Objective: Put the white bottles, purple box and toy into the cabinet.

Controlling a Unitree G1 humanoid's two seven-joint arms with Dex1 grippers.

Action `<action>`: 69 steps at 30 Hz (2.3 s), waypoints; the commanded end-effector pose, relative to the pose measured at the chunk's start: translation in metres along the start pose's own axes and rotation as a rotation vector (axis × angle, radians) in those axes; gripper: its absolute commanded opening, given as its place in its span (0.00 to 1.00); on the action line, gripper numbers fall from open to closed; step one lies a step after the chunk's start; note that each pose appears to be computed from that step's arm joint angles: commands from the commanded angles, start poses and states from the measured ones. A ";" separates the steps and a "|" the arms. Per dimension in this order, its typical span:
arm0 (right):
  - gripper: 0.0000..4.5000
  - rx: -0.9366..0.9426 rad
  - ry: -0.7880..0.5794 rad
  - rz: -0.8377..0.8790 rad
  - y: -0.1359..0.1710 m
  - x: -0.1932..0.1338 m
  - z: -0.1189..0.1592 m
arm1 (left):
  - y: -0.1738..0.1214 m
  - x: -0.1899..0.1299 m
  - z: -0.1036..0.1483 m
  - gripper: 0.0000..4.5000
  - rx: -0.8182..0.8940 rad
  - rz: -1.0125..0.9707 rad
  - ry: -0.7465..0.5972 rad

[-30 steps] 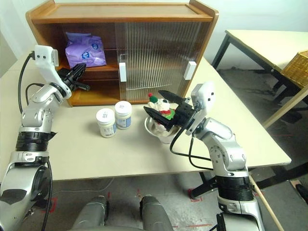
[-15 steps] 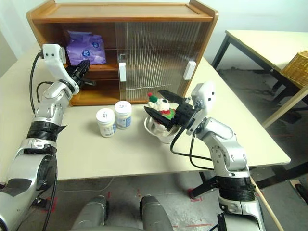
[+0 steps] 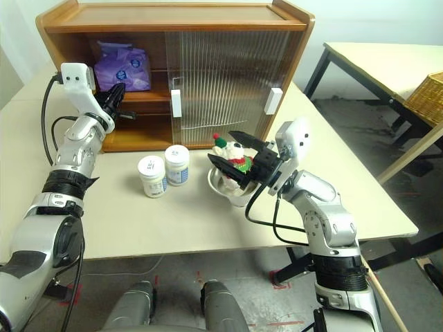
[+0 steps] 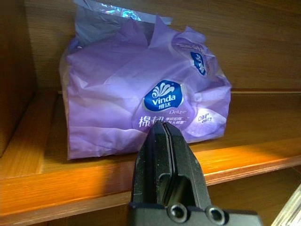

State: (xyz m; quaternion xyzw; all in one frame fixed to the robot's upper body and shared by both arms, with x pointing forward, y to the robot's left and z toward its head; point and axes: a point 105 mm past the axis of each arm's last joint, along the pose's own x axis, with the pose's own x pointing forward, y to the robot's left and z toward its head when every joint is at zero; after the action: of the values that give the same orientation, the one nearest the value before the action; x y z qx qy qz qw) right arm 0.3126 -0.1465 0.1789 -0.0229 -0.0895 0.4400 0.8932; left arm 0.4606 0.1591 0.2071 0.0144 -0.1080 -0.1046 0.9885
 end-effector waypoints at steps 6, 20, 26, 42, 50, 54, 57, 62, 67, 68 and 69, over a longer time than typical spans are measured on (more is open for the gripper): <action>1.00 -0.007 -0.006 -0.004 -0.001 -0.003 0.002 | -0.006 0.004 0.002 0.01 -0.014 -0.019 -0.013; 1.00 -0.007 -0.003 0.004 -0.002 -0.001 0.002 | -0.023 -0.029 0.046 0.01 -0.135 -0.377 -0.200; 1.00 -0.008 -0.002 0.014 -0.002 0.000 0.002 | -0.023 -0.065 0.046 0.14 -0.096 -0.587 -0.256; 1.00 -0.009 0.002 0.033 -0.003 0.002 0.003 | 0.006 -0.138 -0.019 0.99 -0.069 -0.829 0.032; 1.00 -0.006 0.019 0.040 0.000 -0.002 0.001 | 0.008 -0.166 -0.056 0.99 -0.011 -0.924 0.180; 1.00 -0.010 0.021 0.038 -0.001 -0.004 0.002 | 0.003 -0.171 -0.068 0.99 -0.015 -0.945 0.209; 1.00 -0.013 0.023 0.035 -0.001 -0.006 0.003 | -0.005 -0.169 -0.079 0.99 -0.021 -0.955 0.221; 1.00 -0.017 0.015 0.040 0.001 -0.006 0.008 | -0.019 -0.160 -0.090 0.99 -0.033 -0.966 0.219; 1.00 -0.003 0.014 0.051 0.005 -0.008 0.009 | -0.024 -0.153 -0.097 0.99 -0.037 -0.942 0.208; 1.00 0.000 0.015 0.054 0.006 -0.009 0.010 | -0.026 -0.152 -0.098 0.99 -0.037 -0.939 0.206; 1.00 0.002 0.015 0.055 0.006 -0.010 0.010 | -0.027 -0.151 -0.099 0.99 -0.037 -0.939 0.206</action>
State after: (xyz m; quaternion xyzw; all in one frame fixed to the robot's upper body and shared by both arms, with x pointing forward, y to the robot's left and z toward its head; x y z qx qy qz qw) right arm 0.3036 -0.1501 0.1852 -0.0292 -0.0838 0.4601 0.8834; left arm 0.3316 0.1680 0.0823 0.0470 0.0028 -0.5379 0.8417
